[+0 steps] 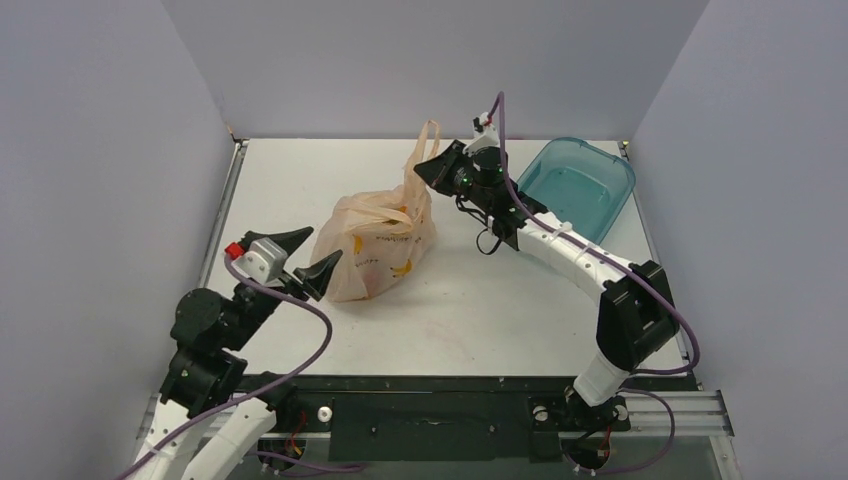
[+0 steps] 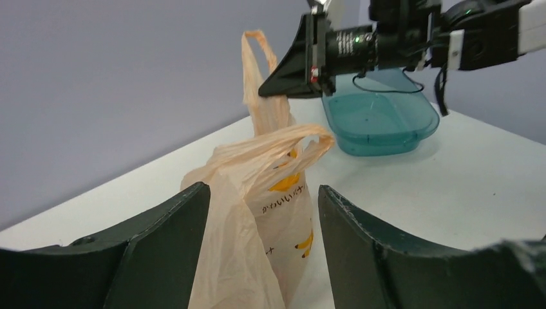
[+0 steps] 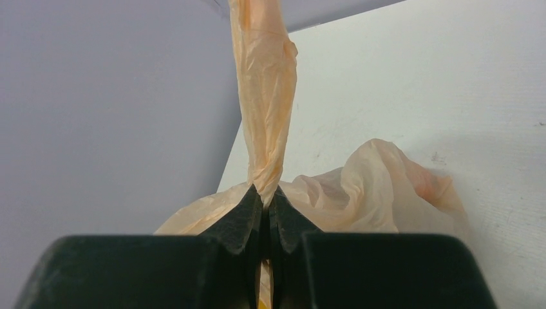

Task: Take the fake fruits out of the plastic bag
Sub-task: Adjust the plastic bag at the center of the board.

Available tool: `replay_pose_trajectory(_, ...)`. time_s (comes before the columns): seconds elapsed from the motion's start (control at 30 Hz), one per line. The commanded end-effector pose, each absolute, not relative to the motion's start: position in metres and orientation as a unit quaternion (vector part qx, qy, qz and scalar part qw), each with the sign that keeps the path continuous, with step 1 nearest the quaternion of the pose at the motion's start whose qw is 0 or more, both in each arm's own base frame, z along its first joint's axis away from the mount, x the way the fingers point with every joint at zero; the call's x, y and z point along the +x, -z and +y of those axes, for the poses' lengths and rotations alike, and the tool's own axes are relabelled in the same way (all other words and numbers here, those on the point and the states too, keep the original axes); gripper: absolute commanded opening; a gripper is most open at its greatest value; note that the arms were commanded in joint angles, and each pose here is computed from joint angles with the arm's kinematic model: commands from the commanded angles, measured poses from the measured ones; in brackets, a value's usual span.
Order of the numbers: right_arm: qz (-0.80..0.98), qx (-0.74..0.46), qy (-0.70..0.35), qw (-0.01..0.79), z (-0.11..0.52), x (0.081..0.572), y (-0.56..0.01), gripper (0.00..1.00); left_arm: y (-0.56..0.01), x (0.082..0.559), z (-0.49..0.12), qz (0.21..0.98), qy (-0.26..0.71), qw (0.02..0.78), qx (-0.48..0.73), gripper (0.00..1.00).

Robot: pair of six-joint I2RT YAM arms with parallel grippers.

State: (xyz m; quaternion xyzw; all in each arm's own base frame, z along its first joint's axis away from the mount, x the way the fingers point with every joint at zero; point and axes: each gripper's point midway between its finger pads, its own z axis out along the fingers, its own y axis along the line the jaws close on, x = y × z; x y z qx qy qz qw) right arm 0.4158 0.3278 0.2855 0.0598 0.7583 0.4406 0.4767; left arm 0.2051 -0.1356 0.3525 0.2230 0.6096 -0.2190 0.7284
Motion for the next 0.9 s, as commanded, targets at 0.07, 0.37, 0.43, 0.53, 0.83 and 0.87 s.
replay_pose_trajectory(0.07, 0.732, 0.028, -0.489, 0.473, 0.35, 0.415, -0.297, 0.0, -0.401, 0.173, -0.125, 0.619, 0.245, 0.716, 0.211, 0.6)
replay_pose_trajectory(0.37, 0.731, 0.013, -0.491, 0.474, 0.349, 0.403, -0.306, 0.12, -0.414, 0.23, -0.148, 0.695, 0.267, 0.653, 0.142, 0.65)
replay_pose_trajectory(0.43, 0.735, 0.009, -0.478, 0.481, 0.343, 0.401, -0.309, 0.15, -0.395, 0.268, -0.162, 0.728, 0.253, 0.623, 0.136, 0.66)
replay_pose_trajectory(0.53, 0.738, 0.001, -0.466, 0.488, 0.339, 0.397, -0.314, 0.15, -0.38, 0.302, -0.172, 0.746, 0.241, 0.605, 0.14, 0.67)
replay_pose_trajectory(0.83, 0.725, -0.014, -0.484, 0.491, 0.344, 0.375, -0.34, 0.09, -0.331, 0.369, -0.162, 0.784, 0.223, 0.56, 0.148, 0.68)
replay_pose_trajectory(0.87, 0.723, -0.015, -0.484, 0.492, 0.345, 0.374, -0.342, 0.09, -0.323, 0.371, -0.16, 0.79, 0.215, 0.556, 0.146, 0.69)
